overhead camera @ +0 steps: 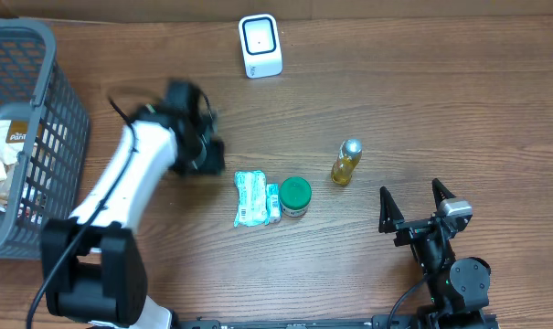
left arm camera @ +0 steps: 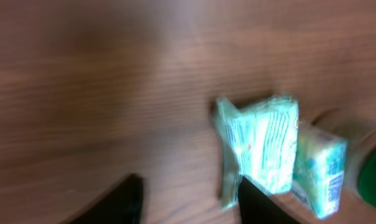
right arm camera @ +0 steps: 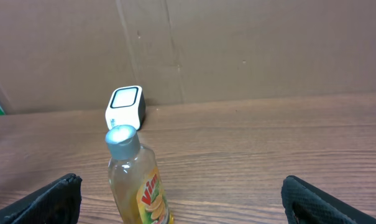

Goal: Scan the item barcode
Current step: 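Raise the left gripper and swing it back over the basket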

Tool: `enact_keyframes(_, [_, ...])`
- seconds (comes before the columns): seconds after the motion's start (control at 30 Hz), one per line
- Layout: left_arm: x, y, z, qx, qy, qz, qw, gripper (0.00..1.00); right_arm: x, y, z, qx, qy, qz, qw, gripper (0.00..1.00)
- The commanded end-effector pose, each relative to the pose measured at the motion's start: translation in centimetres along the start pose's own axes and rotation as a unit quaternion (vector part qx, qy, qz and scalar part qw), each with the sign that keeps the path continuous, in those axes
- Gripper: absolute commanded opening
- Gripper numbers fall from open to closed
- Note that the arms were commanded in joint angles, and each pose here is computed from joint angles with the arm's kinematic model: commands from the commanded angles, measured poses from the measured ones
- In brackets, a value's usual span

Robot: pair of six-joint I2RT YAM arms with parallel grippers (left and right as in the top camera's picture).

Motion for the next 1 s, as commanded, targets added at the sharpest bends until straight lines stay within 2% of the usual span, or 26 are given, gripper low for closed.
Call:
enact_keyframes(0.0, [-7.7, 2.1, 2.9, 0.024, -0.077, 0.116, 0.990, 0.70, 0.0, 0.0, -0.3, 0.000, 0.001, 0.003, 1.000, 1.00])
enact_keyframes(0.1, [-13.7, 3.1, 4.5, 0.025, -0.141, 0.189, 0.972, 0.89, 0.0, 0.0, -0.3, 0.000, 0.001, 0.003, 1.000, 1.00])
enact_keyframes(0.17, [-17.4, 3.8, 5.2, 0.018, -0.186, 0.238, 0.953, 0.98, 0.0, 0.0, -0.3, 0.000, 0.001, 0.003, 1.000, 1.00])
enact_keyframes(0.33, [-24.6, 6.4, 5.1, -0.030, -0.260, 0.359, 0.896, 1.00, 0.0, 0.0, -0.3, 0.000, 0.001, 0.003, 1.000, 1.00])
enact_keyframes(0.5, [-27.9, 9.9, 3.8, -0.079, -0.255, 0.465, 0.844, 1.00, 0.0, 0.0, -0.3, 0.000, 0.001, 0.003, 1.000, 1.00])
enact_keyframes(0.73, [-27.9, 15.8, 0.3, -0.150, -0.204, 0.496, 0.831, 1.00, 0.0, 0.0, -0.3, 0.000, 0.001, 0.003, 1.000, 1.00])
enact_keyframes(0.97, [-26.3, 21.8, -4.2, -0.205, -0.185, 0.440, 0.855, 1.00, 0.0, 0.0, -0.3, 0.000, 0.001, 0.003, 1.000, 1.00])
Point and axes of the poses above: each gripper's point midway between its finger pads, its own x axis out along the fingers, its own y axis along the line the jaws close on, z = x × y, the point moved 9 cm from there along -x, back along the fingers, and after that the axes turned 12 degrees about x, right-handed, at the moved point
